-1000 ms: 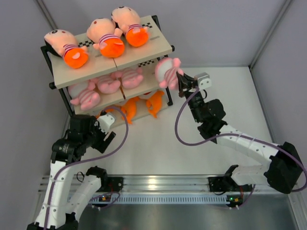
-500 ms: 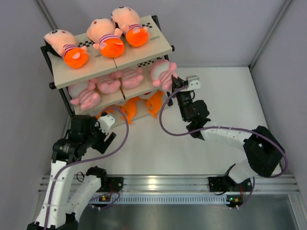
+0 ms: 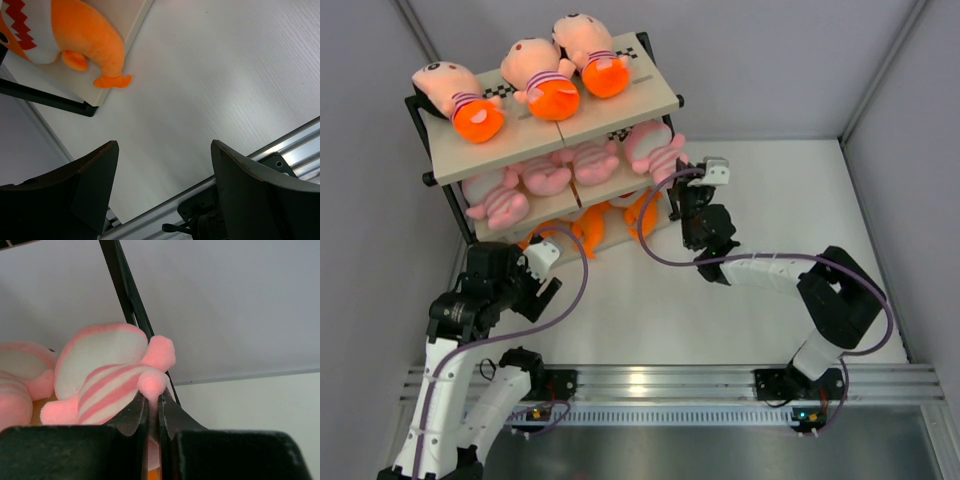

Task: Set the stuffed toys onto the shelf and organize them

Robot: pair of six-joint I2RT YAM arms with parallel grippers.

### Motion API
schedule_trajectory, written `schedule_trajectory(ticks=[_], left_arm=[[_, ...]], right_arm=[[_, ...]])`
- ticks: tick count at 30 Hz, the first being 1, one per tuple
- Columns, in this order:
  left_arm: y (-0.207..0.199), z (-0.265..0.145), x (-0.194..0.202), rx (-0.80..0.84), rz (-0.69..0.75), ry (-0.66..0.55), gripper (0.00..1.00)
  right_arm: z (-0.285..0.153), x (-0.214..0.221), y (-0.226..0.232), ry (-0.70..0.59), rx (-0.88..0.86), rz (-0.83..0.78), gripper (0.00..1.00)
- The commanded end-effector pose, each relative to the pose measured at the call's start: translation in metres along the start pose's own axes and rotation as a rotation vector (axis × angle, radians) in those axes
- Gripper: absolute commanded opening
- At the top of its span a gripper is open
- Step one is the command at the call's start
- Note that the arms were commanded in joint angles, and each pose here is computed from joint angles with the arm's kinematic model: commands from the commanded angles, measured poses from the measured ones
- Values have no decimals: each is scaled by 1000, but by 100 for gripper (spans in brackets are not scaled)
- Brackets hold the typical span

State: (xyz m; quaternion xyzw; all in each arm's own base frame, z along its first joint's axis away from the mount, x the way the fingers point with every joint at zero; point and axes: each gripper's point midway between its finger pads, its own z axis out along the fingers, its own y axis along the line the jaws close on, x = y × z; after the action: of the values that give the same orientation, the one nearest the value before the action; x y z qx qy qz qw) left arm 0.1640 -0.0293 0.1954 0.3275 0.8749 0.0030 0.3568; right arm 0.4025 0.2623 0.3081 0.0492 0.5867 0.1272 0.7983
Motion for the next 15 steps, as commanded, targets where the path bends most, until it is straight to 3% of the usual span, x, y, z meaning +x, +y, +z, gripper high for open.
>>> schedule_trajectory(ticks=[1,15], left_arm=[[1,0,-3,-3,3,-19,80],[0,-1,-1,-4,5,-15,80]], right_arm=[[11,-15,7,-45,74,127,0],[30,6,26,1,217,198,0]])
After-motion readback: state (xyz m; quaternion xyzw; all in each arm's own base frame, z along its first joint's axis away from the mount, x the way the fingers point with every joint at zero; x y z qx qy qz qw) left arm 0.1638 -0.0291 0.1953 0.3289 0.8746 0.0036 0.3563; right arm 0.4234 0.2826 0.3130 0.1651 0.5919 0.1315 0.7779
